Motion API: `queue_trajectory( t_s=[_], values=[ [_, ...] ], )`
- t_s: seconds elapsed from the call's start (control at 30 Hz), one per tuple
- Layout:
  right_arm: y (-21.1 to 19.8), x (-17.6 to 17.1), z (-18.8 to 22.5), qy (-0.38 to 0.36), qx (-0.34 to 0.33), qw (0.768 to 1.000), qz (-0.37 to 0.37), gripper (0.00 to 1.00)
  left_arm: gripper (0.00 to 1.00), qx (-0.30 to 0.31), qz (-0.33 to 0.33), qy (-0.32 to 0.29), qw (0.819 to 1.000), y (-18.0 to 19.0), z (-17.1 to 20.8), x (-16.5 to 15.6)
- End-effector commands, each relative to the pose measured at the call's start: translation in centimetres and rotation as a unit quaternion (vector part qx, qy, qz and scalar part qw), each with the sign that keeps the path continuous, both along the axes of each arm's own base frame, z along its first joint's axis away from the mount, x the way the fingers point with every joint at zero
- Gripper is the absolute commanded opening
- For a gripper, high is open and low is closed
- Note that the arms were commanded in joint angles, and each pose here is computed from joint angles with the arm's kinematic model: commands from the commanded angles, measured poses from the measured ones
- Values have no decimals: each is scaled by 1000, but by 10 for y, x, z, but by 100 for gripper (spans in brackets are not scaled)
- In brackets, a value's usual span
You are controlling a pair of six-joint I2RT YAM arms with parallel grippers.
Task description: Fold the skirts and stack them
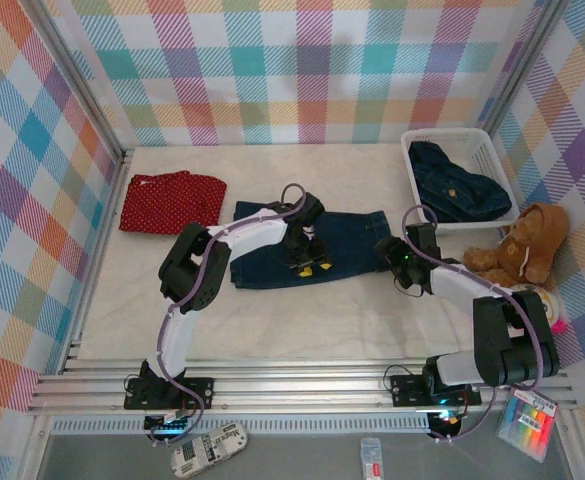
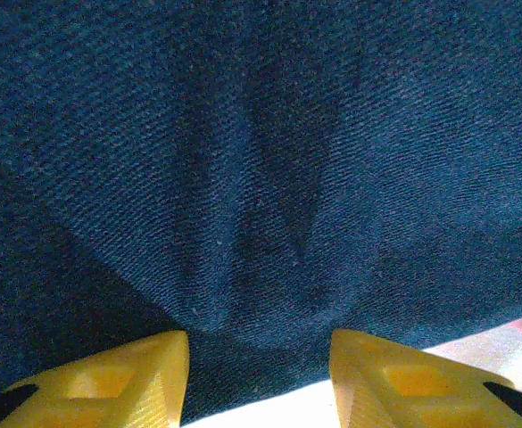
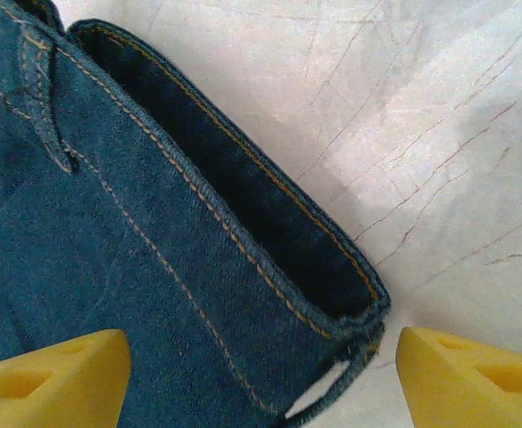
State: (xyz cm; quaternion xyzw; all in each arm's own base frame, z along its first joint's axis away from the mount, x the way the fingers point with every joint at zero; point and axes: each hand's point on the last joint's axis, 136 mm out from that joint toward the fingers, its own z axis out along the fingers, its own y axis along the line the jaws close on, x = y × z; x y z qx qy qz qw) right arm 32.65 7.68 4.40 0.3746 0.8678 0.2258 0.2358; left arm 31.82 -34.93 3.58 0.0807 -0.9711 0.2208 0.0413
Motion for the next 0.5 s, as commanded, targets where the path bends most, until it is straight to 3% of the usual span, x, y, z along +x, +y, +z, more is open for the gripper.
queue_trajectory(
  t_s=[0.0, 0.13, 0.3, 0.47],
  values=[
    [2, 8, 0, -7, 14, 1000, -8, 78, 47, 30, -8, 38, 999, 14, -15, -18],
    [6, 14, 0, -19, 22, 1000, -3, 75, 48, 32, -7, 36, 999, 14, -14, -16],
    [5, 21, 5, -46, 14, 999, 3, 54, 48, 17, -12, 42, 999, 10, -7, -18],
    [6, 24, 10, -74, 1, 997, 23, 30, 53, 9, -7, -14, 1000, 27, 49, -6]
  ],
)
